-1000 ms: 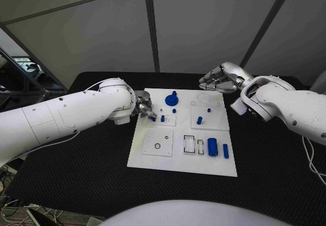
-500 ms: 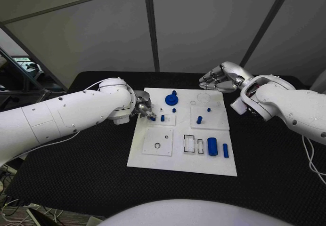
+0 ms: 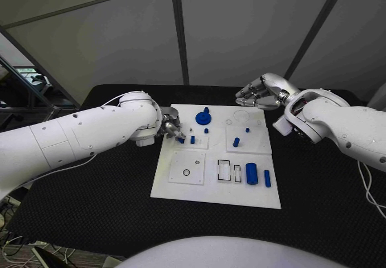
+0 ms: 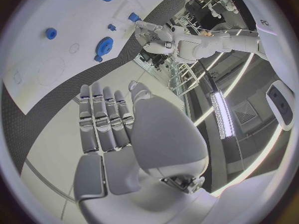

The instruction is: Assemble the parts on the task board

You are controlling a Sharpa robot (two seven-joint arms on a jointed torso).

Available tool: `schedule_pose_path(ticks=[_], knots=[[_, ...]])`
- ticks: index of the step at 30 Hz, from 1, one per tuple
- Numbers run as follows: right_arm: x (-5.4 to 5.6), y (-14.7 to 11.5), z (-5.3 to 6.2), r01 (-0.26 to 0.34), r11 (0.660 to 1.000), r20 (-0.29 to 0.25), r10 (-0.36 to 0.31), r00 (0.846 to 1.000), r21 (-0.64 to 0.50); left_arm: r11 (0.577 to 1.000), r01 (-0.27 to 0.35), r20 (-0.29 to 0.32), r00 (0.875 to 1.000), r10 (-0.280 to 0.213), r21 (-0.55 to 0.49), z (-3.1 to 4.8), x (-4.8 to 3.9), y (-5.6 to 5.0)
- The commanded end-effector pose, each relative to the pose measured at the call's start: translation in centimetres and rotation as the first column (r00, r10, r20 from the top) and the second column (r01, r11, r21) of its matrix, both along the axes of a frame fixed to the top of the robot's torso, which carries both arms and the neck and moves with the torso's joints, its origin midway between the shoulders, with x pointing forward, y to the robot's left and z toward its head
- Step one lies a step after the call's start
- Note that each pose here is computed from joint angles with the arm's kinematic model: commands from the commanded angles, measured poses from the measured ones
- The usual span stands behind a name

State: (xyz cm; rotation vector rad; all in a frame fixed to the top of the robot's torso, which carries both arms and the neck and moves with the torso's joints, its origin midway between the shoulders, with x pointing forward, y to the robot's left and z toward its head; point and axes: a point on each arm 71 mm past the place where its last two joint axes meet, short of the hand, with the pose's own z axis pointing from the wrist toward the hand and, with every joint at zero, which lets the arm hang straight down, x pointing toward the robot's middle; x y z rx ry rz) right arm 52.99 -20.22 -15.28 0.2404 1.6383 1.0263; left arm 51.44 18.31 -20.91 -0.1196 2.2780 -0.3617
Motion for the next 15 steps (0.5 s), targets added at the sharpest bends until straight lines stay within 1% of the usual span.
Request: schedule_pose_path(ticks=[1, 15], knots=[[-0.02, 0.13, 0.15, -0.007, 1.000, 0.005, 0.007, 1.000, 0.002, 1.000, 0.012, -0.020, 1.000, -0.012, 0.021, -0.57, -0.13, -0.06], [-0.14, 0.24, 0.12, -0.017, 1.000, -0.006, 0.017, 1.000, 0.003, 0.999, 0.010, -0.043, 0.999, -0.009, 0.033, -0.89, -0.01, -0.14]])
